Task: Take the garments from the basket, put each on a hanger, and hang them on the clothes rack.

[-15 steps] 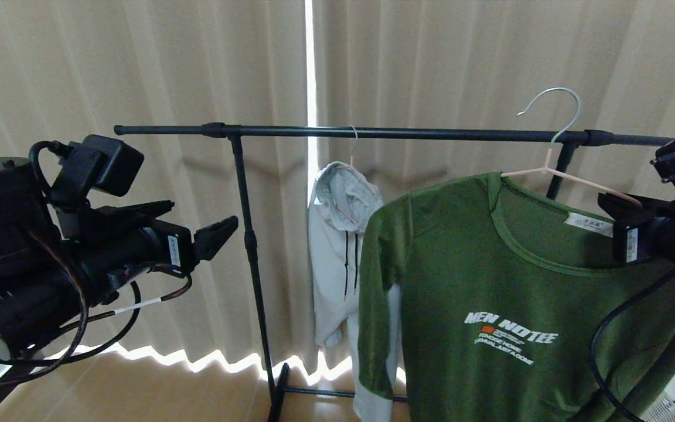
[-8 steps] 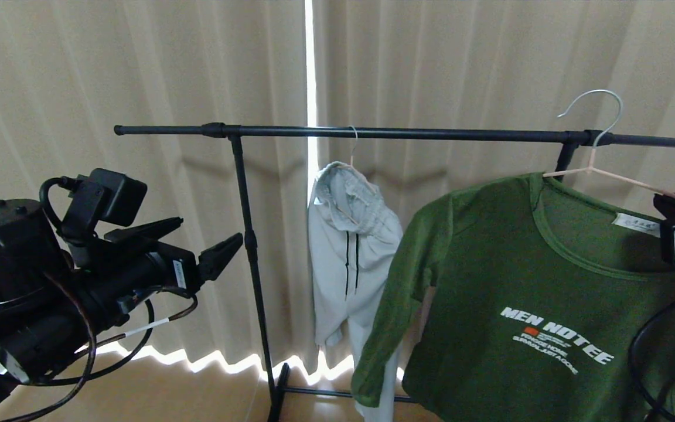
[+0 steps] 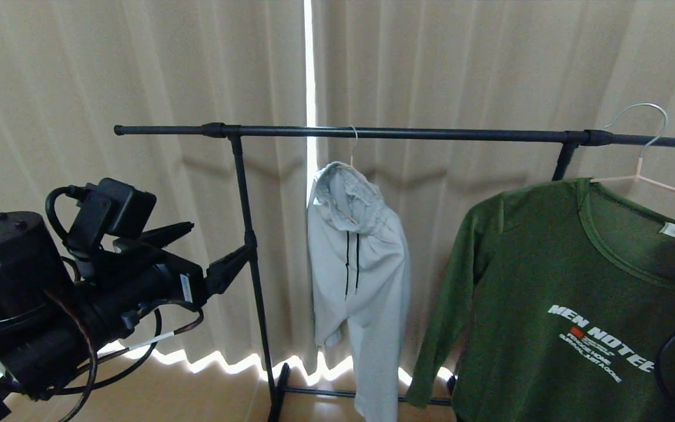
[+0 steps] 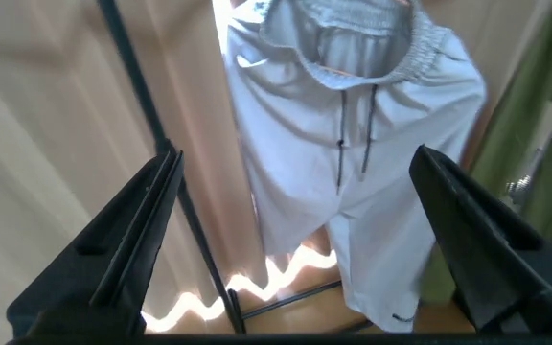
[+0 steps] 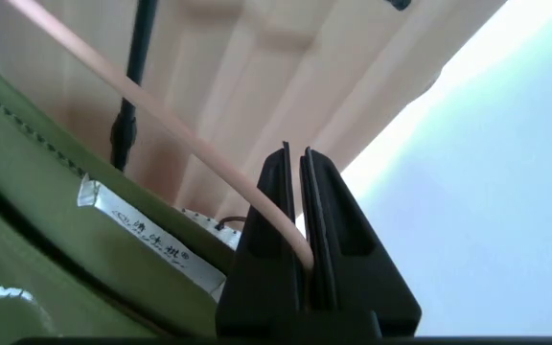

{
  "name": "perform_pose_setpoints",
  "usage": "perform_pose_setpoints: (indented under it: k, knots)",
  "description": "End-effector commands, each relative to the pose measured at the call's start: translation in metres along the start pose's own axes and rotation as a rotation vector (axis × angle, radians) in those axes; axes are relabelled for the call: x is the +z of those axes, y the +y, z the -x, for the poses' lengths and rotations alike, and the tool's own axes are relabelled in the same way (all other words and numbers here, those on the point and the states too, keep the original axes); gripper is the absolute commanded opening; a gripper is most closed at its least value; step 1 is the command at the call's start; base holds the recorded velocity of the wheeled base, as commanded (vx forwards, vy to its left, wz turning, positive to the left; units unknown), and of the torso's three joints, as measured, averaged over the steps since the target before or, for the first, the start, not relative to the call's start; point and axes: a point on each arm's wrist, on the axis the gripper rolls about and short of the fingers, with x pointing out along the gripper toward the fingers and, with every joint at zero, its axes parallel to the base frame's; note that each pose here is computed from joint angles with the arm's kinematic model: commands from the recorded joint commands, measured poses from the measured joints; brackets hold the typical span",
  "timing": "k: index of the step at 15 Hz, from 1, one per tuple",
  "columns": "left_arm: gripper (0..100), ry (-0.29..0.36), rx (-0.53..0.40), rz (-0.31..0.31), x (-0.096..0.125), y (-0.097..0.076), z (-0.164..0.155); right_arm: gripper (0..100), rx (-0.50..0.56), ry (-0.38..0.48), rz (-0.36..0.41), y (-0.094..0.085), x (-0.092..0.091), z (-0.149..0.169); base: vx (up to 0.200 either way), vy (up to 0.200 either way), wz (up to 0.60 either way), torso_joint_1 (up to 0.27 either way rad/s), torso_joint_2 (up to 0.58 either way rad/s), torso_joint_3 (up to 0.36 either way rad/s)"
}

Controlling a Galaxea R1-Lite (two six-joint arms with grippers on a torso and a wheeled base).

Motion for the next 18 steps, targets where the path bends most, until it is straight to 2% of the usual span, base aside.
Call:
perform_pose_setpoints:
  k: [1,3,4,16,18]
  knots:
    - [100,-0.022,0.011,-0.075,-0.0119,0.0001,0.0064,0,0.0,0.008,0.002,0.0008,-0.0007,-0.0021,0.0,0.0,0.0,0.0,0.0,0.0]
    - [100,-0.082,0.03,-0.092,-0.0131,0.0021,0.0023,0,0.004,0.009,0.005,0.0019,-0.0006,-0.003,0.0,0.0,0.0,0.0,0.0,0.0]
    - [100,-0.087,0.031,-0.092,-0.0144,0.002,0.0007,0,0.005,0.012,0.005,0.0025,-0.0004,-0.0045,0.0,0.0,0.0,0.0,0.0,0.0]
    - [100,-0.091,0.024,-0.094,-0.0141,0.0006,0.0,0,0.006,0.007,0.005,0.0032,0.0023,-0.0062,0.2,0.0,0.0,0.001,0.0,0.001]
    - [100,-0.1,0.02,-0.094,-0.0138,-0.0005,0.0006,0,0.021,0.015,0.013,0.0073,0.0012,-0.0095,0.0,0.0,0.0,0.0,0.0,0.0]
